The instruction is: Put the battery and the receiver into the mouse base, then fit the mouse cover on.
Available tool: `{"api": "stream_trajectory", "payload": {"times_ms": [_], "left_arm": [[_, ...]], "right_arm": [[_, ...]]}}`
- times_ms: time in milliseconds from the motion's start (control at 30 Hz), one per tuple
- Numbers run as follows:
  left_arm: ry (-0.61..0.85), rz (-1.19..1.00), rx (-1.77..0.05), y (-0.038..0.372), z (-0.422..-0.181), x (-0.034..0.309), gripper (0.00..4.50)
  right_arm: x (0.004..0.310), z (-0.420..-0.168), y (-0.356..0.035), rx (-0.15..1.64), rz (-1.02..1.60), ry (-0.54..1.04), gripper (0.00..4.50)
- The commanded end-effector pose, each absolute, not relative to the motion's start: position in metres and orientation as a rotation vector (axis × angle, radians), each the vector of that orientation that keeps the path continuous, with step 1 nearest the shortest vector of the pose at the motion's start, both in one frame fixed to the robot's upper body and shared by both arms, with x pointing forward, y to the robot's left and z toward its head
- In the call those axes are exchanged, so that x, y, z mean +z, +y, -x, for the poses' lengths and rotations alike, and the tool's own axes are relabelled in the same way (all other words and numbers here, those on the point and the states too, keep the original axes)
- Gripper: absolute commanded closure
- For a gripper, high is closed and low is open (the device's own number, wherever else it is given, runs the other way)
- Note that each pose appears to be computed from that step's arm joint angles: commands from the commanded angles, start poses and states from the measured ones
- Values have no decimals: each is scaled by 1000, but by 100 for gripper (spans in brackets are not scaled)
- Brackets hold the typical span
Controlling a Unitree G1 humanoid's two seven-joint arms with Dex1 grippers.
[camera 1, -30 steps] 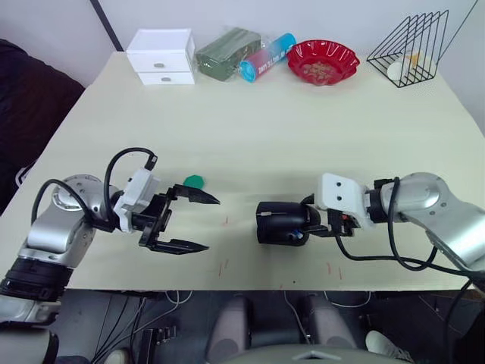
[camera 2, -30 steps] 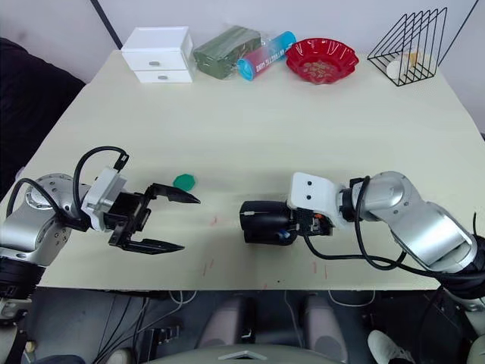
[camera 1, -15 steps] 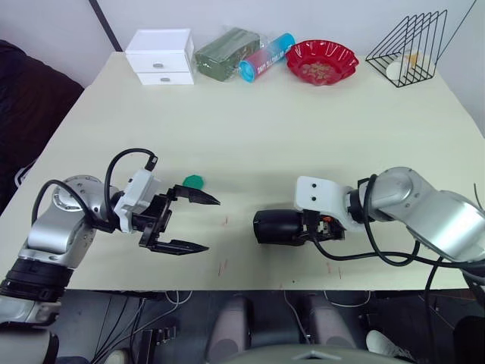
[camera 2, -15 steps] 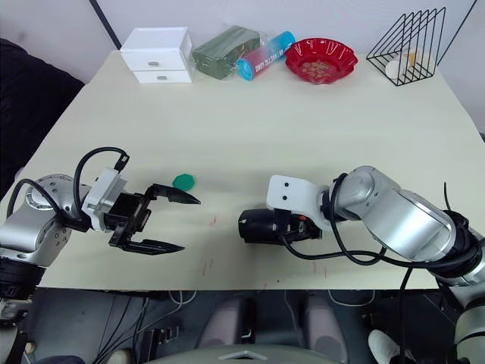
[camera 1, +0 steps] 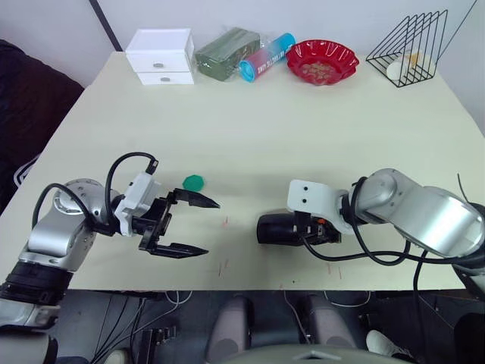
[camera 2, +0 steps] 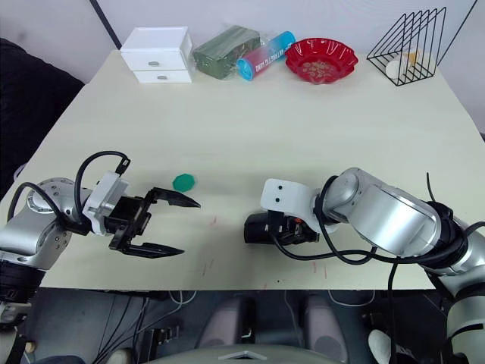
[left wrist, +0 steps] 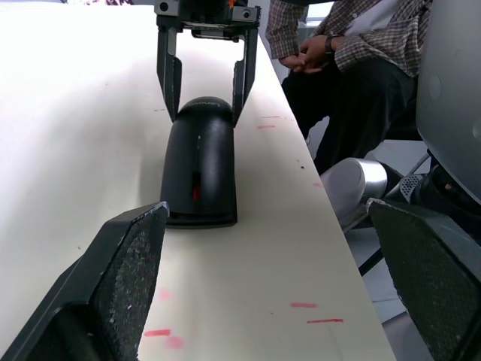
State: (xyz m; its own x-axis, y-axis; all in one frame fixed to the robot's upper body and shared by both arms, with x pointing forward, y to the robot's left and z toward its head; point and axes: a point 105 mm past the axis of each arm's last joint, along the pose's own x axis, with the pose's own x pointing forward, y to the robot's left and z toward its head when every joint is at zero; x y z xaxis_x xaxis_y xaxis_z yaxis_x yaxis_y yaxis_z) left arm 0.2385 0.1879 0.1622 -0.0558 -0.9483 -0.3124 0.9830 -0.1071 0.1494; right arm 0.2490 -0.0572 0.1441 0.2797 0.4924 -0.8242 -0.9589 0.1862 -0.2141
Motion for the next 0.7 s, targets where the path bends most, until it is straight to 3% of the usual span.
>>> {"api": "stream_trajectory", "payload": {"times_ms": [33, 700], "left_arm": [[78, -430, -1681, 187, -232, 173, 0], [76, -426, -1687, 185, -231, 173, 0]], "right_arm": [[148, -250, -54, 1134, 856, 668, 225], [141, -252, -55, 1116, 868, 691, 225]]}}
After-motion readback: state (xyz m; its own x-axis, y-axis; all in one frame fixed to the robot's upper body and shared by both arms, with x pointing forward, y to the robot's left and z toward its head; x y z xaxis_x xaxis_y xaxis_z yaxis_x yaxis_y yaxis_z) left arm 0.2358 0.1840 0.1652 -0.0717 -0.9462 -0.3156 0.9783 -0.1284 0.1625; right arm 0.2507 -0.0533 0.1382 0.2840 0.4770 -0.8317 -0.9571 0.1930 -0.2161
